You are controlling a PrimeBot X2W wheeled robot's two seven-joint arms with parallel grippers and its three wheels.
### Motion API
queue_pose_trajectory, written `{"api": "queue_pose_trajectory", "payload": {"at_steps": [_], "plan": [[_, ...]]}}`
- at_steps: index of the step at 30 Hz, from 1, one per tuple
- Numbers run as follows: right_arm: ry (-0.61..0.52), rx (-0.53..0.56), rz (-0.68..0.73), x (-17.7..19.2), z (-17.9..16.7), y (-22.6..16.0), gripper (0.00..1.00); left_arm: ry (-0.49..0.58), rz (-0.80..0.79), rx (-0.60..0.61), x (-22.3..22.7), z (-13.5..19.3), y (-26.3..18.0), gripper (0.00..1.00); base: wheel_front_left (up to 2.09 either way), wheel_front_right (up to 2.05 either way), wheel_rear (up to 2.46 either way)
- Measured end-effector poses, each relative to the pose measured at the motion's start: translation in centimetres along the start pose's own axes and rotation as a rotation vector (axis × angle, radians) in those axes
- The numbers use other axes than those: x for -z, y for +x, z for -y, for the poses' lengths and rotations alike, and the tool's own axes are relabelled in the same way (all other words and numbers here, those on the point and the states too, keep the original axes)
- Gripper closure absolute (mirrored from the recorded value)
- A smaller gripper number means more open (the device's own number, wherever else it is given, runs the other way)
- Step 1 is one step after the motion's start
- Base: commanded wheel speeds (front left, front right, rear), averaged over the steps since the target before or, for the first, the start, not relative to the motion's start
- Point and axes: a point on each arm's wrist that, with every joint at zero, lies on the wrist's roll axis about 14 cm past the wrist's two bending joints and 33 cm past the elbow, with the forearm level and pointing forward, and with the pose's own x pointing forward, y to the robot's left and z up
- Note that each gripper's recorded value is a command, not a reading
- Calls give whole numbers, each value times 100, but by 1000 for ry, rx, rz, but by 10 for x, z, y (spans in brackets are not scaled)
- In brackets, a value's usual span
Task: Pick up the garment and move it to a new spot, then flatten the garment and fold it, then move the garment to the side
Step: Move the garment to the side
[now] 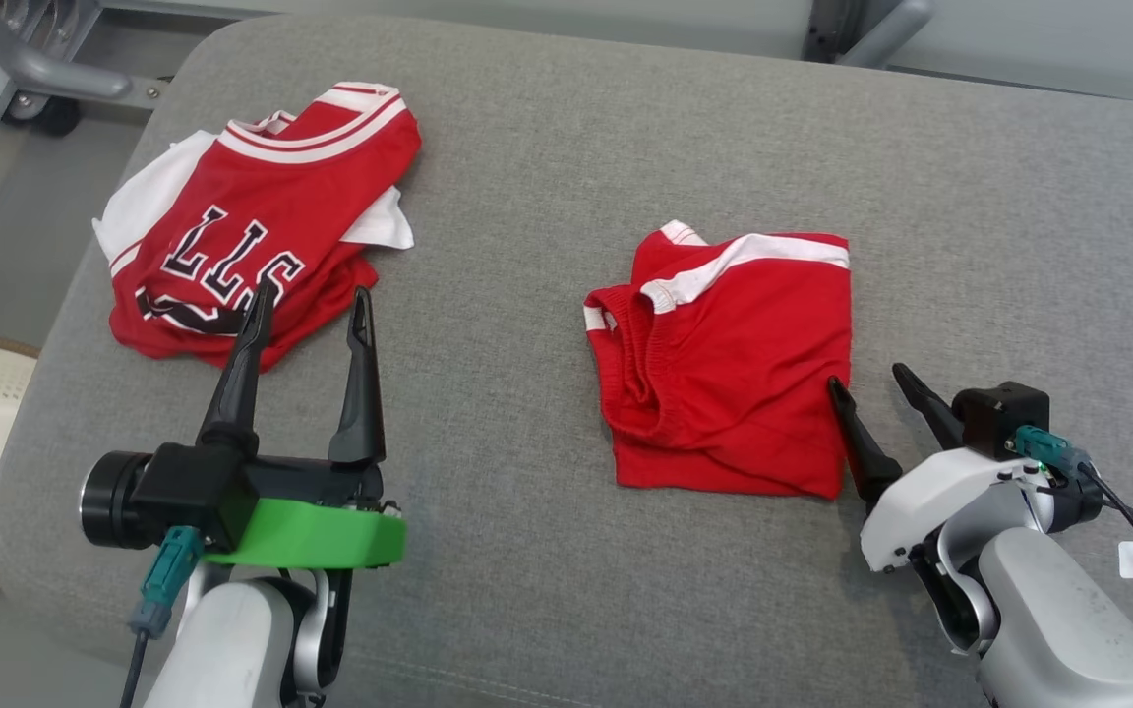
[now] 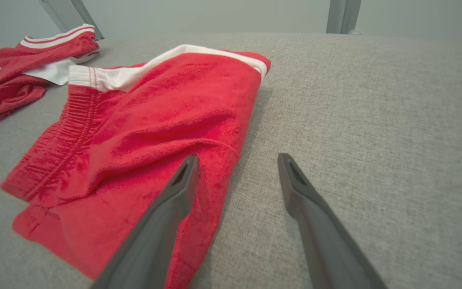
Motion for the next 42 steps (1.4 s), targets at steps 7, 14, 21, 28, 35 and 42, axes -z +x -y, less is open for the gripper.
{"api": "queue_pose_trajectory", "payload": {"at_steps": [7, 14, 21, 28, 35, 42], "plan": [[58, -55, -103, 30, -15, 28, 0, 11, -32, -45, 11, -13, -3, 0, 0, 0, 0], [98, -97, -155, 35, -23, 37, 100, 15, -46, -29, 17, -8, 1, 0, 0, 0, 0], [67, -131, -132, 28, -22, 28, 100, 13, -31, -5, 16, -1, 8, 0, 0, 0, 0], [12, -110, -51, 8, 0, 3, 100, 7, -18, 88, 21, 26, 25, 0, 0, 0, 0], [-48, -22, -33, -1, 41, -34, 100, -16, -22, 241, 29, 75, 48, 0, 0, 0, 0], [-108, 71, -43, -10, 81, -65, 100, -50, -24, 425, 36, 140, 69, 0, 0, 0, 0]]}}
